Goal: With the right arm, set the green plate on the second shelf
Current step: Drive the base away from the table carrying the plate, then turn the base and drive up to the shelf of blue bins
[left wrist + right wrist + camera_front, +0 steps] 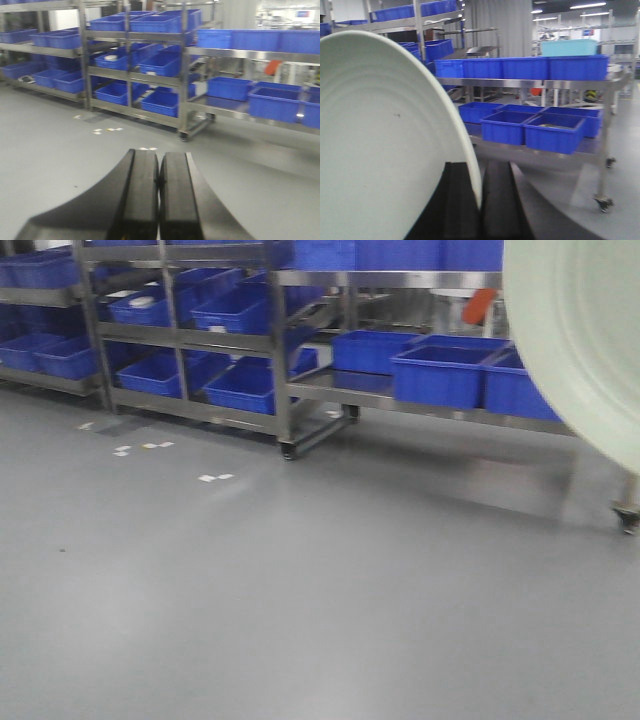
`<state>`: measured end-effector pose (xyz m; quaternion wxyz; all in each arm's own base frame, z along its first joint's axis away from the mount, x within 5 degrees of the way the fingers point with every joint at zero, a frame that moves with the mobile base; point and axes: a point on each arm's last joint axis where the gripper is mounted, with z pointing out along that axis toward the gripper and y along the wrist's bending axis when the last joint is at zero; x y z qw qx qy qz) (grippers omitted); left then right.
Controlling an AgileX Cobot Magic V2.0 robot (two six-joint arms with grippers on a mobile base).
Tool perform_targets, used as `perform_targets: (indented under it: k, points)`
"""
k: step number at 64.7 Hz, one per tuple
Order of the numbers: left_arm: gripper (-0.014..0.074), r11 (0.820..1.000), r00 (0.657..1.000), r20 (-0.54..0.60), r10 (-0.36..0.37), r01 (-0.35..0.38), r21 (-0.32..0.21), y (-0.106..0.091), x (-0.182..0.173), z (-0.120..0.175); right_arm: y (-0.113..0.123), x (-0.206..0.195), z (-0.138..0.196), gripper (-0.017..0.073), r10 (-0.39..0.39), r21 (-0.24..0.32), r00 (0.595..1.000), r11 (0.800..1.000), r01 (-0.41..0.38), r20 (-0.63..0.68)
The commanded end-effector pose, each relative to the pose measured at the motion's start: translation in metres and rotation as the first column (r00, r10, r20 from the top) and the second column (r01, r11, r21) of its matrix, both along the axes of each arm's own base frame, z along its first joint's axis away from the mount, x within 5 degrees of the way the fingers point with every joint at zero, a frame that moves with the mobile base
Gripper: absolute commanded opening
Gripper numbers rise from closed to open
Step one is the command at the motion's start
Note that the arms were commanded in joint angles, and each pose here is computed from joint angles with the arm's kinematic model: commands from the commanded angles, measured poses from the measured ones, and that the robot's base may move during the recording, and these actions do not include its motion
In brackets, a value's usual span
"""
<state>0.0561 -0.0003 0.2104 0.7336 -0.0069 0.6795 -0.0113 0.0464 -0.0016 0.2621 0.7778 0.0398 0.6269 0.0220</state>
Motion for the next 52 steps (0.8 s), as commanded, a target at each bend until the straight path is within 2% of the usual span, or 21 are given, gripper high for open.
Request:
perform_targets:
  k: [1, 52]
  points:
    - [0.0130, 1.000, 0.998, 0.059, -0.006, 0.007, -0.015, -0.0003, -0.0002, -0.0057, -0.0011, -0.0048, 0.0197, 0.0052, -0.013, 0.015, 0.990, 1.000, 0.011, 0.140]
    - [0.0130, 1.000, 0.998, 0.059, -0.006, 0.007, -0.015, -0.0003, -0.0002, -0.0057, -0.0011, -0.0048, 0.0197, 0.0052, -0.013, 0.015, 0.990, 1.000, 0.011, 0.140]
